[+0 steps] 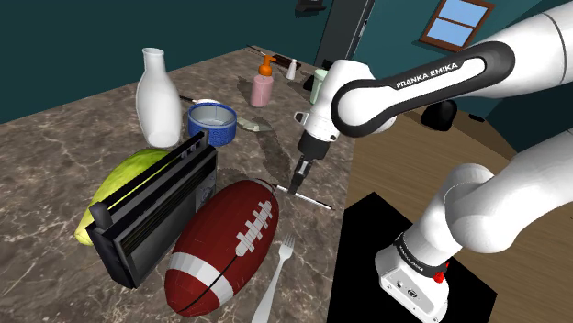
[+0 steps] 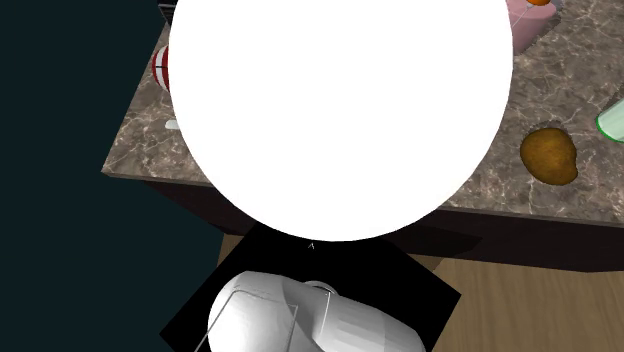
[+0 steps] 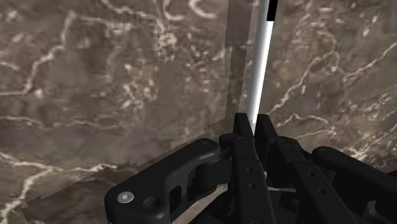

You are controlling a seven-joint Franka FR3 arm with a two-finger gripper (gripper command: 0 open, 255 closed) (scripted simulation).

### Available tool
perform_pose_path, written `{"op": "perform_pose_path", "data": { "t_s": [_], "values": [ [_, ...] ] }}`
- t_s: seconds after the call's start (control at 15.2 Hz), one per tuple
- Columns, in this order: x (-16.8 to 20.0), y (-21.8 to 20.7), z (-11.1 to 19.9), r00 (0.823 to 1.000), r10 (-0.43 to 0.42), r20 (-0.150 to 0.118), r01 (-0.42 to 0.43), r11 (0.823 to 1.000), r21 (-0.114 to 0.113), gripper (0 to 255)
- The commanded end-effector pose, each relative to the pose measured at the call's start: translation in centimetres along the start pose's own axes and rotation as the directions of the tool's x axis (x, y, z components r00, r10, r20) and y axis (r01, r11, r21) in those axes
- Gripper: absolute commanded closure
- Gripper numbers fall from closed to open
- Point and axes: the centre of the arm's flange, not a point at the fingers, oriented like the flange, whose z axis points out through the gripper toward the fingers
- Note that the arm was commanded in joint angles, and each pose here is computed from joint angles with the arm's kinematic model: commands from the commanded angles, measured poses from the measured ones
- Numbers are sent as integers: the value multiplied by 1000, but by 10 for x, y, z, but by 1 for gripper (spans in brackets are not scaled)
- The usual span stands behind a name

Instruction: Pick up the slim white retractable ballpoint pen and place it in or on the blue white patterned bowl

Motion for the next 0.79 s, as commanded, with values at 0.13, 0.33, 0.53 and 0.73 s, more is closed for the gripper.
{"op": "perform_pose_path", "data": {
  "t_s": [0.13,0.33,0.53,0.73],
  "values": [
    [1,-5,-18,1000,0,0,0,1000,0,255],
    [2,-9,-33,1000,0,0,0,1000,0,255],
    [3,-14,-48,1000,0,0,0,1000,0,255],
    [4,-18,-63,1000,0,0,0,1000,0,255]
  ]
}}
